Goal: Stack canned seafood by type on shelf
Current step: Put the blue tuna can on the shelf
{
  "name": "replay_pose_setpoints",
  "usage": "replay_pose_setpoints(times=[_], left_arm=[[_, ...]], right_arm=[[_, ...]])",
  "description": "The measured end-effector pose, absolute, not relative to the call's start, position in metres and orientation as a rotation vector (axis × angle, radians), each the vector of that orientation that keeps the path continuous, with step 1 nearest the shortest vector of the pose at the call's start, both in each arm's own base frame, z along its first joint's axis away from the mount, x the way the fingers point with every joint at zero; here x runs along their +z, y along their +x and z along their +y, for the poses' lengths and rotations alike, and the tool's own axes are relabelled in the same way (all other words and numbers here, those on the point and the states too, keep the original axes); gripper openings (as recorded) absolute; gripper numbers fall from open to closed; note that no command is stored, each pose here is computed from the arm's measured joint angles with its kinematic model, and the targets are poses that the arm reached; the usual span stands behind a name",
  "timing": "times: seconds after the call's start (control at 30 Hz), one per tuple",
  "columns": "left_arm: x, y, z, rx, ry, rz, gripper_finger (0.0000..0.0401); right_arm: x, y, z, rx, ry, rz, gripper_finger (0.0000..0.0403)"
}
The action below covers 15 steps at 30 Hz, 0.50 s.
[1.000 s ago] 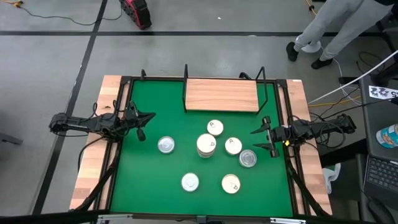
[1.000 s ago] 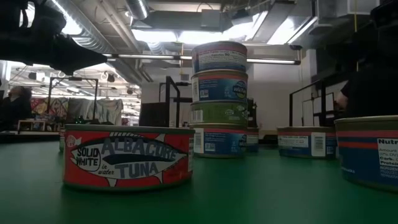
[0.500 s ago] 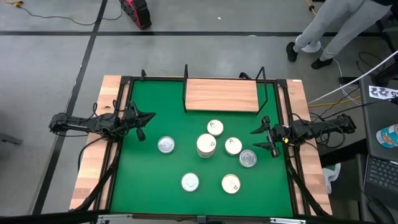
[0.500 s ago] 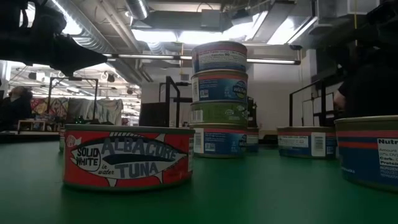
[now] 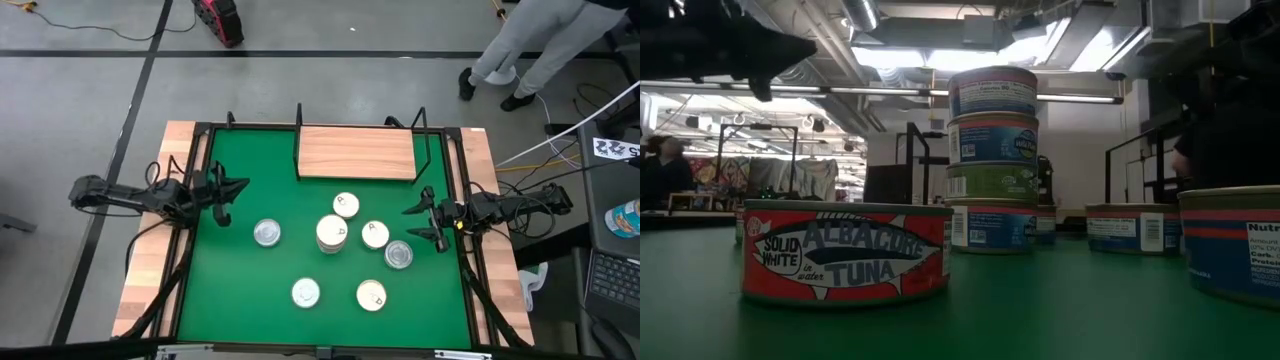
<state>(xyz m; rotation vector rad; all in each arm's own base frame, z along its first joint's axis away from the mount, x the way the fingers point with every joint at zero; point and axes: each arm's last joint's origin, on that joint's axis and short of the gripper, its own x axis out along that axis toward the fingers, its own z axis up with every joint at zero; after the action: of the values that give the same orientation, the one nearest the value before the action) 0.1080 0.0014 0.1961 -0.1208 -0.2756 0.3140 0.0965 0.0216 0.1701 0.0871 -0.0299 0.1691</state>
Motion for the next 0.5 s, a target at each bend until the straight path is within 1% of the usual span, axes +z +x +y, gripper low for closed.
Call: replay_pose_setpoints(times=[0.13,0.27,0.5], left_arm=[[0.198,0.121,-0.001,0.262,-0.112,-0.268,0.0013],[0.209,0.144,-0.005,0.221,-0.077,-0.179,0.0013],[0.248,0.206,-0.023,0.135,0.144,-0.069,0.0013]], right_arm=[[0.170,0.096,0.022,0.183,0.087,-0.027,0.0250],[0.170,0.096,0.022,0.183,0.087,-0.027,0.0250],[0.176,0.096,0.020,0.109,0.147,-0.091,0.0250]])
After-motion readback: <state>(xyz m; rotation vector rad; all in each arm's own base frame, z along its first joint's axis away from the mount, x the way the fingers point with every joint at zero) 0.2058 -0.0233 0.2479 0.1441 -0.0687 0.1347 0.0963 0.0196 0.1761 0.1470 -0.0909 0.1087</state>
